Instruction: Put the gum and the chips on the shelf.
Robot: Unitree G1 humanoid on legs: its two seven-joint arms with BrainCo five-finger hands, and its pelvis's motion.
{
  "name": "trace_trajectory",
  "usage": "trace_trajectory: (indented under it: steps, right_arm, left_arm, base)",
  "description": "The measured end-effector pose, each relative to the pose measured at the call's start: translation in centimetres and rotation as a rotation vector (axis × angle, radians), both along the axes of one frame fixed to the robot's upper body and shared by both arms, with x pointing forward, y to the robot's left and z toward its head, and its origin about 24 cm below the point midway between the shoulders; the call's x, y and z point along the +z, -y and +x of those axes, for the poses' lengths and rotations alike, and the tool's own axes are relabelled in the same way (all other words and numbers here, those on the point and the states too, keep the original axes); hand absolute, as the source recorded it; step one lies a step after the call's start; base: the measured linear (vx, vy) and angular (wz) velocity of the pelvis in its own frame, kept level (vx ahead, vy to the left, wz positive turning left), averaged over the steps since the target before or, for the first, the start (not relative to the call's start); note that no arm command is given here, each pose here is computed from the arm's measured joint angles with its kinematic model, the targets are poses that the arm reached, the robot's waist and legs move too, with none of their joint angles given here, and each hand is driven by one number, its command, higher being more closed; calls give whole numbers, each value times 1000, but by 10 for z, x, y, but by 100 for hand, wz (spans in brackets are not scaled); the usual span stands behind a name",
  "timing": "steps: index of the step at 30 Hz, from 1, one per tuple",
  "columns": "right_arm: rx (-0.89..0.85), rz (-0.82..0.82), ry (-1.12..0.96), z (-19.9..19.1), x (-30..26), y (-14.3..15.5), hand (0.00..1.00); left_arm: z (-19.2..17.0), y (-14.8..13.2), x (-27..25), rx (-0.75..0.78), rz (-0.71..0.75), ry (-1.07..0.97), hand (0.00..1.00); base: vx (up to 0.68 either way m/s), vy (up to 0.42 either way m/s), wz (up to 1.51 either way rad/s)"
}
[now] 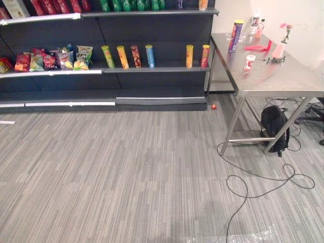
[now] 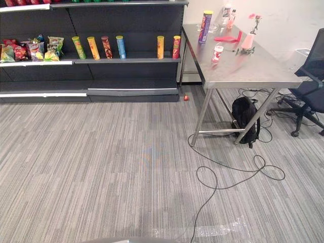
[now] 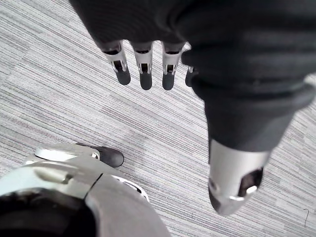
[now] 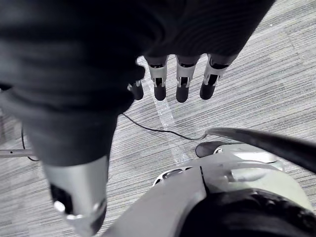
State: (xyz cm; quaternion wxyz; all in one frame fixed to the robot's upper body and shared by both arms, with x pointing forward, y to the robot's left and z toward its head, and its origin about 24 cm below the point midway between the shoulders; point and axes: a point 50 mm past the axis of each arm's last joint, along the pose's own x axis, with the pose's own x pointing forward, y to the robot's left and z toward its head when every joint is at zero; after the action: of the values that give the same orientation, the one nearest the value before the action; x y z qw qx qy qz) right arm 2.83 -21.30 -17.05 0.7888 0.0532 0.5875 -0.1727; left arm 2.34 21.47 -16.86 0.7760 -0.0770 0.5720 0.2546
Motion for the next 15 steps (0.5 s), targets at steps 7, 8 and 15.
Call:
trace_trajectory:
  steps: [7, 8, 15]
  right_arm:
    - [-4, 4, 23, 10, 0, -2, 0]
    - [-3, 5, 27, 11, 0, -2, 0]
    - [-2, 8, 30, 12, 1, -2, 0]
  left_arm:
    - [4, -2, 1, -2, 7, 13, 0]
    - [4, -2, 1, -2, 6, 11, 0]
    - [3, -2, 1, -1, 6, -4, 0]
  base:
    - [-7, -28, 7]
    - [-61, -27, 2]
    - [-63, -11, 2]
